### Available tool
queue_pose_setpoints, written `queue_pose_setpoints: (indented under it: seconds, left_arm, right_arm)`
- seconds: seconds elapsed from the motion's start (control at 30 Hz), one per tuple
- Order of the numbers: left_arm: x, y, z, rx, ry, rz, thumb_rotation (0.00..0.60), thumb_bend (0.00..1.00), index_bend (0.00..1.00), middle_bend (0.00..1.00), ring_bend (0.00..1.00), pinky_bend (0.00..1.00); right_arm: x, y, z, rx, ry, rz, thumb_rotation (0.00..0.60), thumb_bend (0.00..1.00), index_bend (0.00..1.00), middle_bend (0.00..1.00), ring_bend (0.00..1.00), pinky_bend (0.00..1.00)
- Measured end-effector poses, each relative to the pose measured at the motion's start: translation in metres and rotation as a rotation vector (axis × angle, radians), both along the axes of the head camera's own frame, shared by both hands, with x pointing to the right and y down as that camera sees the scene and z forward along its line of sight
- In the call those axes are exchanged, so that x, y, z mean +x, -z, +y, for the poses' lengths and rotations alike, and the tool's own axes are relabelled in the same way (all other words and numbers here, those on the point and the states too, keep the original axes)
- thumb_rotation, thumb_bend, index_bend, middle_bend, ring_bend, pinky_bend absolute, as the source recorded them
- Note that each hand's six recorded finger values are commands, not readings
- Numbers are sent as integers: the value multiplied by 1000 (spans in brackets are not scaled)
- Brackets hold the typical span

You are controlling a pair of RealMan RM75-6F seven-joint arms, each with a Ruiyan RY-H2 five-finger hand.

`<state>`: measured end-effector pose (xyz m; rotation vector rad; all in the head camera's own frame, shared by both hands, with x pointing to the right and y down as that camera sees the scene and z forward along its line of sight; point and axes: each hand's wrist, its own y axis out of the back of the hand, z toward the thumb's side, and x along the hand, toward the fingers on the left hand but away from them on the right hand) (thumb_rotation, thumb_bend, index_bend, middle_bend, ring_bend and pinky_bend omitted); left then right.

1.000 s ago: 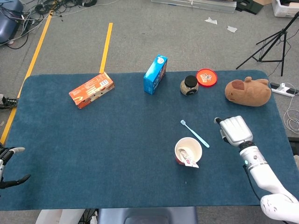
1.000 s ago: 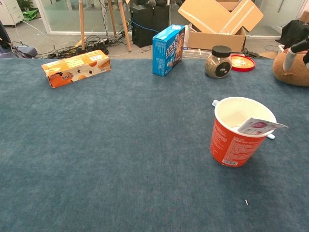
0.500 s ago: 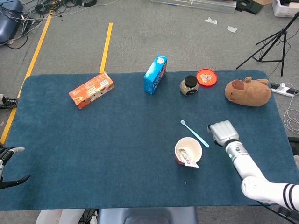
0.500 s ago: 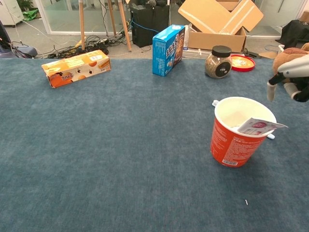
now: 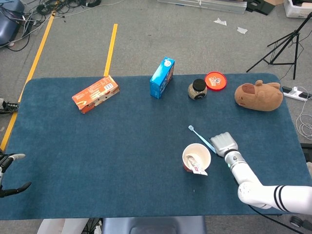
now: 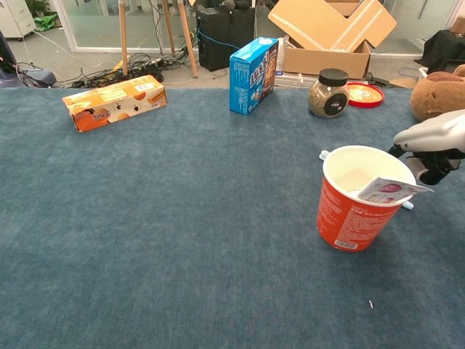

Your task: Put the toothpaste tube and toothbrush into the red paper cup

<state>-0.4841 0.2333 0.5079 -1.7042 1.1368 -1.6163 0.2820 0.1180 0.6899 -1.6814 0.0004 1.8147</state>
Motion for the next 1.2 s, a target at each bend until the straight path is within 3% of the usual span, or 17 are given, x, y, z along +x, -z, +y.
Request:
queue_pose_setpoints:
  seconds: [1.2]
  left_arm:
    - [0, 0, 0, -1, 1, -2, 600, 0, 252, 267, 199, 202]
  right_arm:
    - [2, -18, 8, -41, -9, -24, 600, 913, 332, 1000, 1000, 1000]
